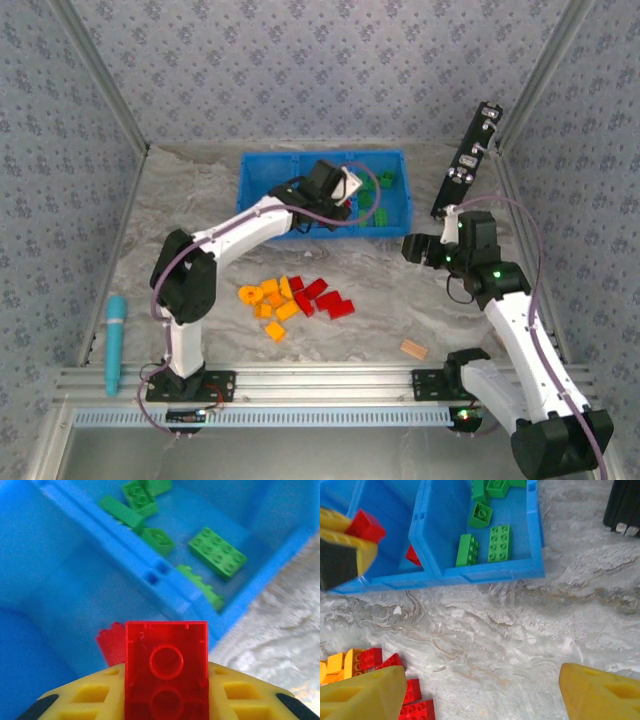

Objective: Sort the legos into containers by color
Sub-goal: Place the lego in the container.

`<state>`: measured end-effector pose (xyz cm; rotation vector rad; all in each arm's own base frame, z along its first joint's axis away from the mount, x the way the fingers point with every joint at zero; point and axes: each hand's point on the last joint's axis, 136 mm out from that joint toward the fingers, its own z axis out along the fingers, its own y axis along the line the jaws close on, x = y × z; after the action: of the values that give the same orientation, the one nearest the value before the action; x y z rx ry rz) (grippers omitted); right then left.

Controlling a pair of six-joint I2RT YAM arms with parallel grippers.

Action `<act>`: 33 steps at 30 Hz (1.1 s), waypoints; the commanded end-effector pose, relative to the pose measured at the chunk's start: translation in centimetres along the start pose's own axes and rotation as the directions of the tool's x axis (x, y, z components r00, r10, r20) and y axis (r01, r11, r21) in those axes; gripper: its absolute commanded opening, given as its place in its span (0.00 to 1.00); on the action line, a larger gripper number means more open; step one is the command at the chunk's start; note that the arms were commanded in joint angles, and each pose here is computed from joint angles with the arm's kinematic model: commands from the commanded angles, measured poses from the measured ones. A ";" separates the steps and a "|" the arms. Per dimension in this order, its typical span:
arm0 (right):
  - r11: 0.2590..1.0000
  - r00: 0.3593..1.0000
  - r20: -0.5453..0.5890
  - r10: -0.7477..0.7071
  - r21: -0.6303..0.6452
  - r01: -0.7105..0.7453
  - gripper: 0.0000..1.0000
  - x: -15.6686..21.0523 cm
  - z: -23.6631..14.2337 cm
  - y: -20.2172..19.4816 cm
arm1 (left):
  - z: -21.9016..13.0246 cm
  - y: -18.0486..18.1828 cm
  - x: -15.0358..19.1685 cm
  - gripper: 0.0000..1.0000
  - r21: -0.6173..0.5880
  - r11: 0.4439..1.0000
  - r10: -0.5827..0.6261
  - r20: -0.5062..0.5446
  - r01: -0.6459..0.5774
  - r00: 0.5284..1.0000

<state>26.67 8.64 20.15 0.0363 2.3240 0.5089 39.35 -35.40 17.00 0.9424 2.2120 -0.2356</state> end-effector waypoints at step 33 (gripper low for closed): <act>0.983 0.975 -0.133 -0.177 -0.080 0.167 0.82 1.7 4.5 7.2 | 11.2 7.1 2.0 0.48 0.068 0.919 -0.373 -0.172 0.389 0.912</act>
<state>26.84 16.64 17.55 -0.2093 2.4569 0.5290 51.14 -33.24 9.30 0.5566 2.4803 -0.4178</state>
